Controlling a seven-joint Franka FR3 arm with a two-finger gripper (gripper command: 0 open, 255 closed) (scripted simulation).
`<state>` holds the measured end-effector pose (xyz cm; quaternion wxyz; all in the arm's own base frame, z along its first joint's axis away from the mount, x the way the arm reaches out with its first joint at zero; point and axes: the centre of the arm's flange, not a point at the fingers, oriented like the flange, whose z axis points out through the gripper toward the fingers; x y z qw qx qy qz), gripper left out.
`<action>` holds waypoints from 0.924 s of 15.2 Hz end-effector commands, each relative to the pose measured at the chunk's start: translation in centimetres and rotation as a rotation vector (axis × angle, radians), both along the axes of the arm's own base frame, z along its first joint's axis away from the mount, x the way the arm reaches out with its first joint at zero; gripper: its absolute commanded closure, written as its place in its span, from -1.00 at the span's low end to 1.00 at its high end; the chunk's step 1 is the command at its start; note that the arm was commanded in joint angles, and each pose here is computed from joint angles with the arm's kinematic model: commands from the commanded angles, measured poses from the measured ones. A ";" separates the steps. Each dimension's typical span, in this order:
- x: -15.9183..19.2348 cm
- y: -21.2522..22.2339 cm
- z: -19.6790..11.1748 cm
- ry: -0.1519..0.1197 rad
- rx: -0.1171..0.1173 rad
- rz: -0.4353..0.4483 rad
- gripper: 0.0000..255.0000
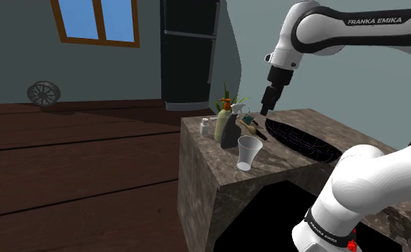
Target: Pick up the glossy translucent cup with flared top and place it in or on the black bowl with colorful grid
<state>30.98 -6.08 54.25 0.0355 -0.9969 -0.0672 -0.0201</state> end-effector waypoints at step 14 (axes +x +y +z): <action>2.7 -6.8 -16.2 -0.044 0.216 0.040 -1.00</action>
